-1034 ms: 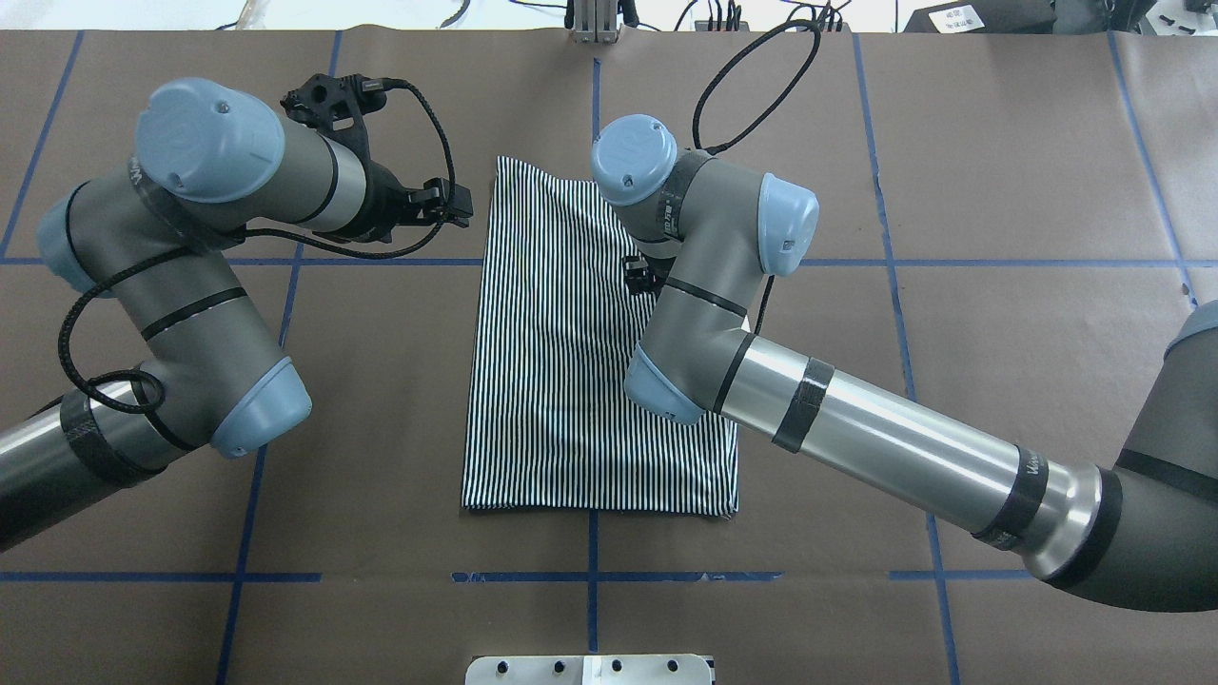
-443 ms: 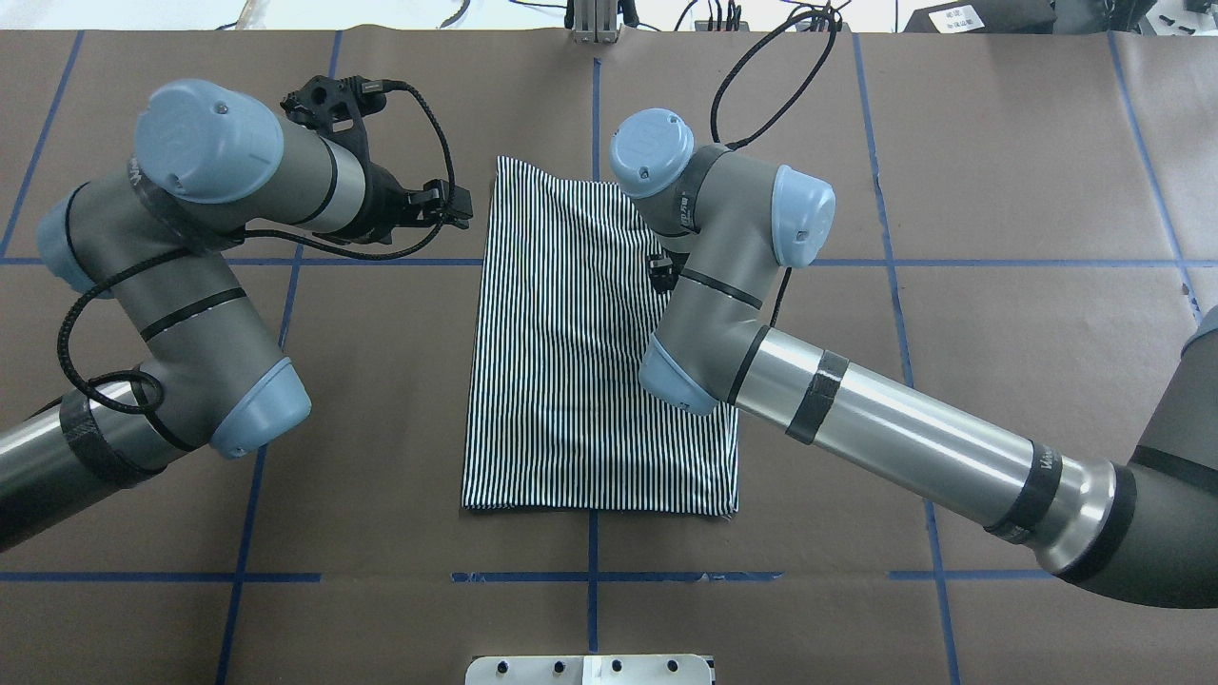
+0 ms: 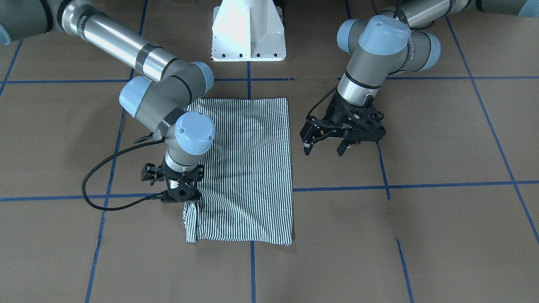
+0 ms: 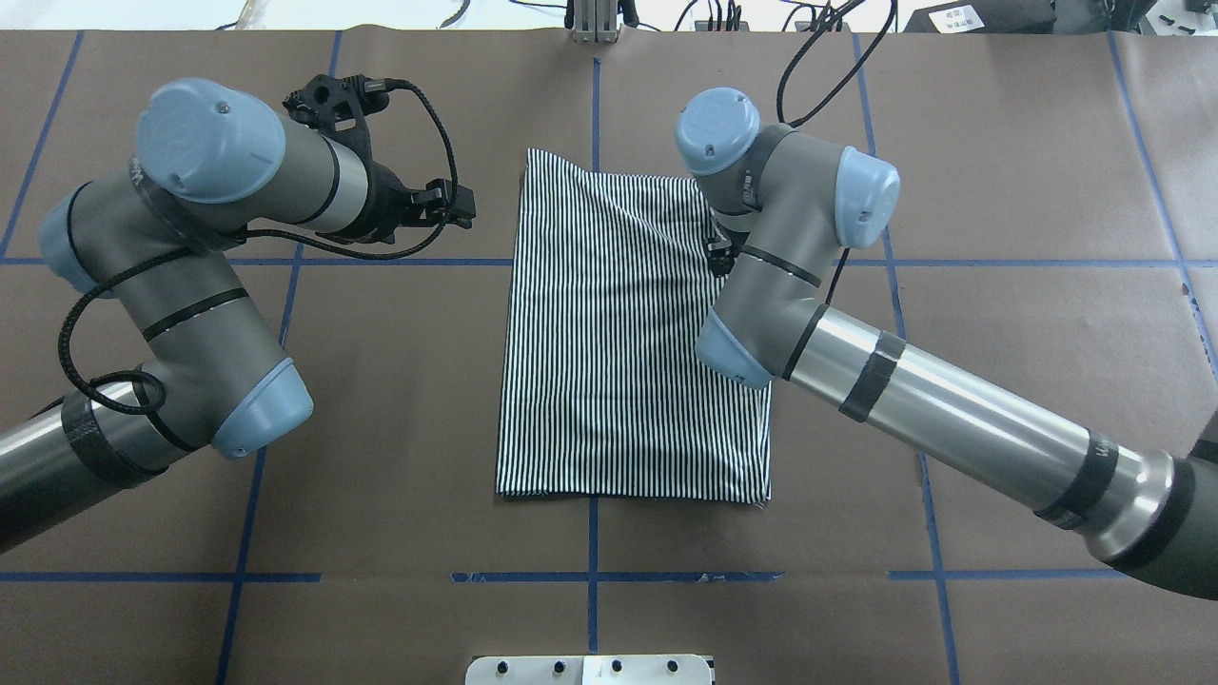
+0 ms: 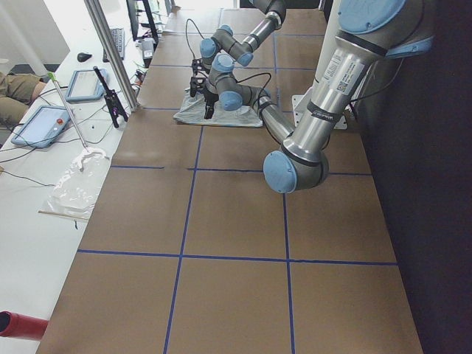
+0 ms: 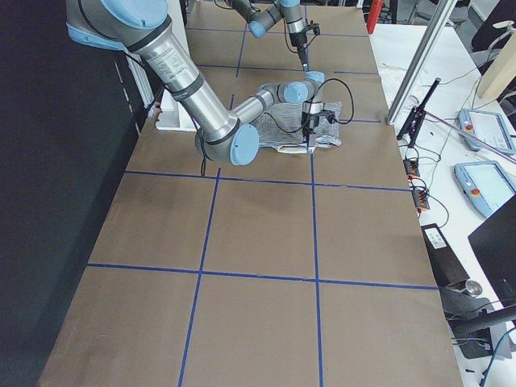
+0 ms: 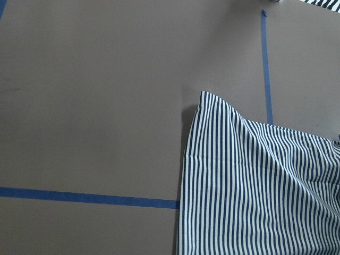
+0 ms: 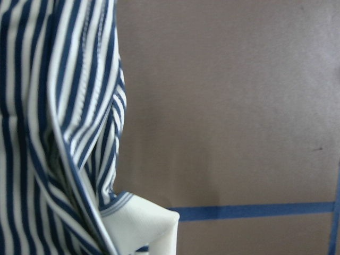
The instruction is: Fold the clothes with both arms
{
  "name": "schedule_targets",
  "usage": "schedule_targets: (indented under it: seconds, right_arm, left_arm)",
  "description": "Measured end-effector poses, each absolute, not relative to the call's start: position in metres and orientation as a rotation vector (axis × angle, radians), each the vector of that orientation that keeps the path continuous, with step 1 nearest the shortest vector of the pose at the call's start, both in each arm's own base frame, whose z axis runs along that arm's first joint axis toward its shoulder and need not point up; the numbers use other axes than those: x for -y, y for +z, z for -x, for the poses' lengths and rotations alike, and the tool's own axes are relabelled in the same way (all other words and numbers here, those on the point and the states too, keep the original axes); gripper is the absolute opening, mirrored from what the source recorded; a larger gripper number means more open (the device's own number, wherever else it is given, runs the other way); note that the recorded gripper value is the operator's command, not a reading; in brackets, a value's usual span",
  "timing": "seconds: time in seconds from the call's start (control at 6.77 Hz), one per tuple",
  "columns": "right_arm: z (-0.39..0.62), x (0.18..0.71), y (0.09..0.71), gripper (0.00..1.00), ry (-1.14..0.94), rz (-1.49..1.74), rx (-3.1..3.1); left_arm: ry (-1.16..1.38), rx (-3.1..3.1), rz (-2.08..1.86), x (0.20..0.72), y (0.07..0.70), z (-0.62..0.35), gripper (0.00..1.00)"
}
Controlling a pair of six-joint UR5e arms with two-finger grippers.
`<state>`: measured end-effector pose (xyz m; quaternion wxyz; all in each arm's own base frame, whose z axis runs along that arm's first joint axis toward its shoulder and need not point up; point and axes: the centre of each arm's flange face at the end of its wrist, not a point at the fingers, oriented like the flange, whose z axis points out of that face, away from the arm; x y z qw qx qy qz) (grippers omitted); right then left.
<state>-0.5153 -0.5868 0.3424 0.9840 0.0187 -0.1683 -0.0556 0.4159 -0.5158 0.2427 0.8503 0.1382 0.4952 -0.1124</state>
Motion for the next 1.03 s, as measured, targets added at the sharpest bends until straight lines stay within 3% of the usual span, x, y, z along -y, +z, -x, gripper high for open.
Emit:
schedule_targets:
  seconds: [0.44,1.03]
  right_arm:
    - [0.476,0.6,0.376,1.0,-0.155,-0.06,0.311]
    - [0.429,0.6,0.302,1.0,-0.15,-0.105,0.542]
  left_arm:
    - [-0.228,-1.053,-0.281,0.513,0.239,-0.415,1.0]
    - [-0.257,-1.132,-0.147,0.486,0.225,-0.403,1.0]
